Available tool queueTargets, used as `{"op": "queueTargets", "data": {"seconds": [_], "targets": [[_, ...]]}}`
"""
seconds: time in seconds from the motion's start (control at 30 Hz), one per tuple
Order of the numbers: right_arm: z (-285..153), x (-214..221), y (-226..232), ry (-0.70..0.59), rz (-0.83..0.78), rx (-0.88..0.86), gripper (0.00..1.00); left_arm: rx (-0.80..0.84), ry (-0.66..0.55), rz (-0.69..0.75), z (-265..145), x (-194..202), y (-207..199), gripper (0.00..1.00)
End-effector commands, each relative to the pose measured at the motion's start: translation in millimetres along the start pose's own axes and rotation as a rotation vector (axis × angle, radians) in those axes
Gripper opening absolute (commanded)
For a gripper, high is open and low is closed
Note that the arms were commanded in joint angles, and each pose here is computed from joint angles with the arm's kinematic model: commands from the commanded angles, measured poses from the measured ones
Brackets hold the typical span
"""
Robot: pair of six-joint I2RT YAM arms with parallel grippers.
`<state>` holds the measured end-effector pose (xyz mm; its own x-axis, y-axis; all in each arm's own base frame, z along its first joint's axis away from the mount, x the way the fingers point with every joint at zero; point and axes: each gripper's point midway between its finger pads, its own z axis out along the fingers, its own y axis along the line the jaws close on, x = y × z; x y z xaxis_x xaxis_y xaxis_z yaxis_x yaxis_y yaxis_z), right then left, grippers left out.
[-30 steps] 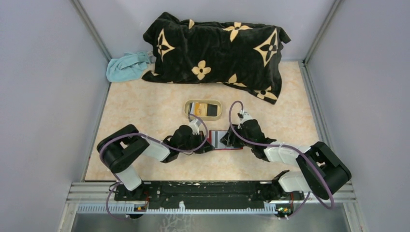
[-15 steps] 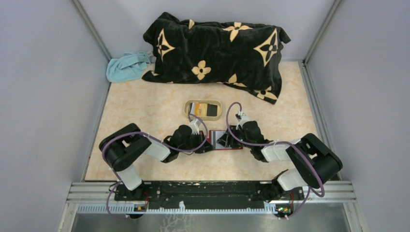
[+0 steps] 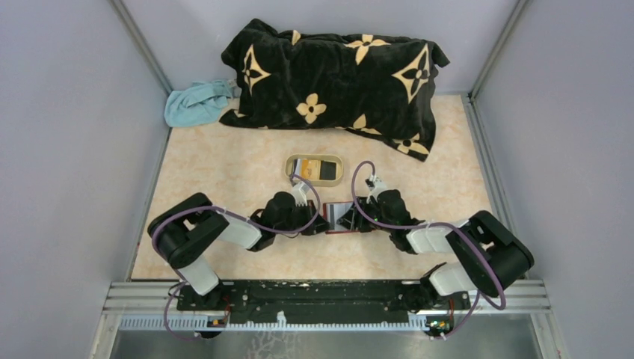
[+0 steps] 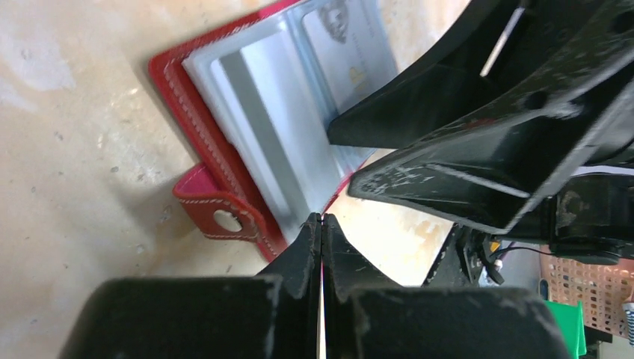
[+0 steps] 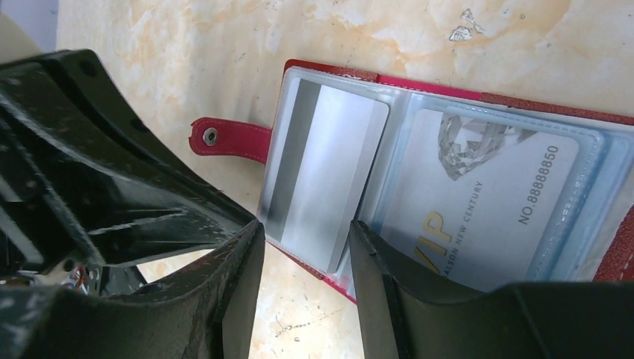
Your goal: Take the credit cards out of the card holder
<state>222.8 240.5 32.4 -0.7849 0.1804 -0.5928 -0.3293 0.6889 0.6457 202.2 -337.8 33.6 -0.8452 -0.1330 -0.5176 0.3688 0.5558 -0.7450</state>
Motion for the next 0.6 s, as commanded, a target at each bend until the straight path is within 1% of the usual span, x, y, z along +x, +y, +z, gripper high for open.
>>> {"op": "queueTargets", "data": {"seconds": [0.0, 0.13, 0.33, 0.47, 0.57], "targets": [[-2.8, 8.8, -13.4, 0.037, -0.026, 0.064, 0.47, 0.044, -0.069, 0.048, -2.6, -24.4, -18.2, 0.0], [1.8, 15.2, -14.2, 0.055, -0.009, 0.047, 0.47, 0.036, -0.071, 0.056, 4.6, -31.5, -15.7, 0.0], [5.4, 17.1, -9.2, 0.052, 0.023, 0.009, 0.47, -0.001, -0.03, 0.045, 13.5, -19.0, 3.5, 0.0], [5.6, 14.9, -6.3, 0.045, 0.029, -0.009, 0.46, -0.09, -0.016, 0.047, 15.9, -7.8, 30.6, 0.0], [5.9, 13.1, -2.9, 0.042, 0.037, -0.036, 0.47, -0.121, -0.001, 0.039, 13.8, 2.1, 43.2, 0.0]]}}
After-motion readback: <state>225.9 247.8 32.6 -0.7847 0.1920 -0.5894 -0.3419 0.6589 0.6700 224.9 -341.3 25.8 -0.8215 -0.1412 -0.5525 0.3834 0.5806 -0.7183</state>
